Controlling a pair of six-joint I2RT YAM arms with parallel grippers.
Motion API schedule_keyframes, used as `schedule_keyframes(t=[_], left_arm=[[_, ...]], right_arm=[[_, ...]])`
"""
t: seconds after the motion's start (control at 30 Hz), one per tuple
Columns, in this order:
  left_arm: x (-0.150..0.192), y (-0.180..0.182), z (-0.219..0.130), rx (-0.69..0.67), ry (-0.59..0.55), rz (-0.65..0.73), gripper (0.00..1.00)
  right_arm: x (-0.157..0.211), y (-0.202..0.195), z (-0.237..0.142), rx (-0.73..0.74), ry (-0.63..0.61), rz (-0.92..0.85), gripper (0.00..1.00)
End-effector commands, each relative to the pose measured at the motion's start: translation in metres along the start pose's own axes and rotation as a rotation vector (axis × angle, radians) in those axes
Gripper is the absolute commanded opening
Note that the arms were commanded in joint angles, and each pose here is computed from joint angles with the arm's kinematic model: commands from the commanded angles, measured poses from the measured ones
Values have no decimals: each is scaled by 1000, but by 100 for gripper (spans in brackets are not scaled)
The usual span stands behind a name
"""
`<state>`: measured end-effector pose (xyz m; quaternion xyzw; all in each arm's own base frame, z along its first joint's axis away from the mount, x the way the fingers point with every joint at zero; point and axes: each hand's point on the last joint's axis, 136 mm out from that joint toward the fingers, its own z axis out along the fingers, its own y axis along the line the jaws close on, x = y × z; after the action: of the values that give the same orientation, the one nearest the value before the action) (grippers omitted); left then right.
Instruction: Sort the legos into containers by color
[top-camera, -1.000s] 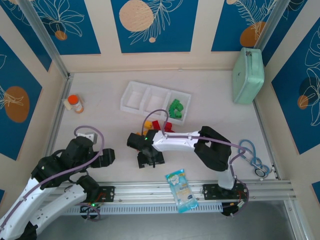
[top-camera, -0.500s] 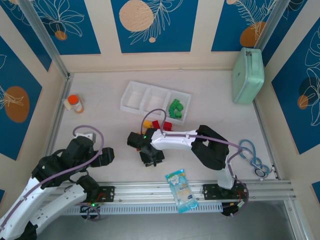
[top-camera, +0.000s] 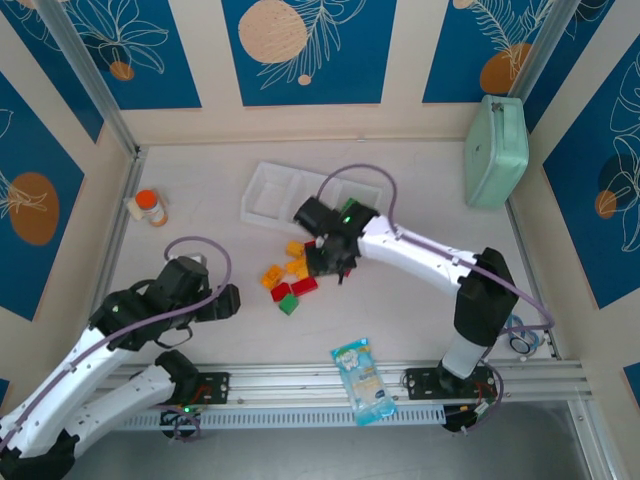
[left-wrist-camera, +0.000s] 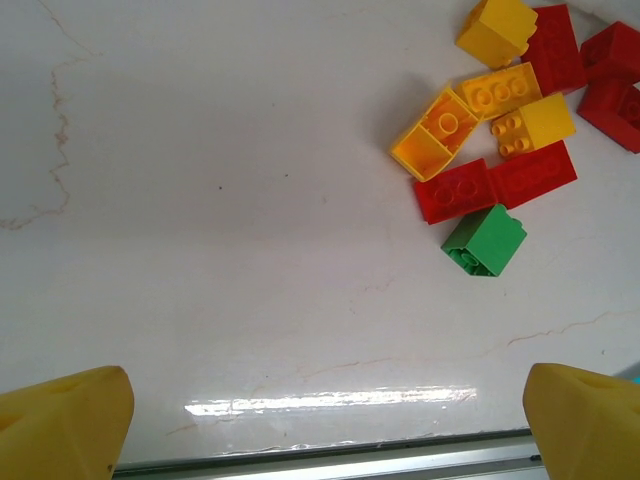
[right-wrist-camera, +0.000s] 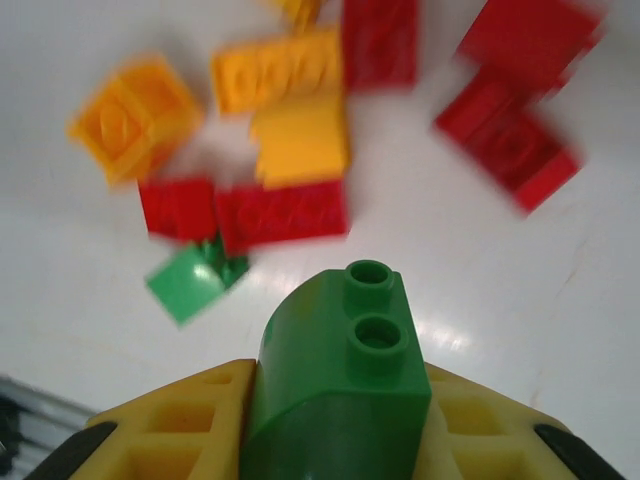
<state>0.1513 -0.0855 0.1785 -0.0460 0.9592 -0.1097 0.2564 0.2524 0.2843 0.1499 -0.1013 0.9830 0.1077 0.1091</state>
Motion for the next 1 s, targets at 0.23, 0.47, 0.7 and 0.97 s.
schedule_keyframes(t=[0.23, 0.47, 0.7, 0.97], left_arm=[[-7, -8, 10, 9, -7, -9, 99], [0, -23, 17, 86, 27, -13, 99], [7, -40, 30, 170, 65, -12, 99], [11, -53, 47, 185, 122, -1, 98]], right_arm=[[-129, -63, 2, -39, -94, 47, 23], [-184, -95, 28, -43, -94, 95, 26], [-198, -108, 55, -30, -45, 114, 39], [-180, -113, 63, -10, -11, 132, 44]])
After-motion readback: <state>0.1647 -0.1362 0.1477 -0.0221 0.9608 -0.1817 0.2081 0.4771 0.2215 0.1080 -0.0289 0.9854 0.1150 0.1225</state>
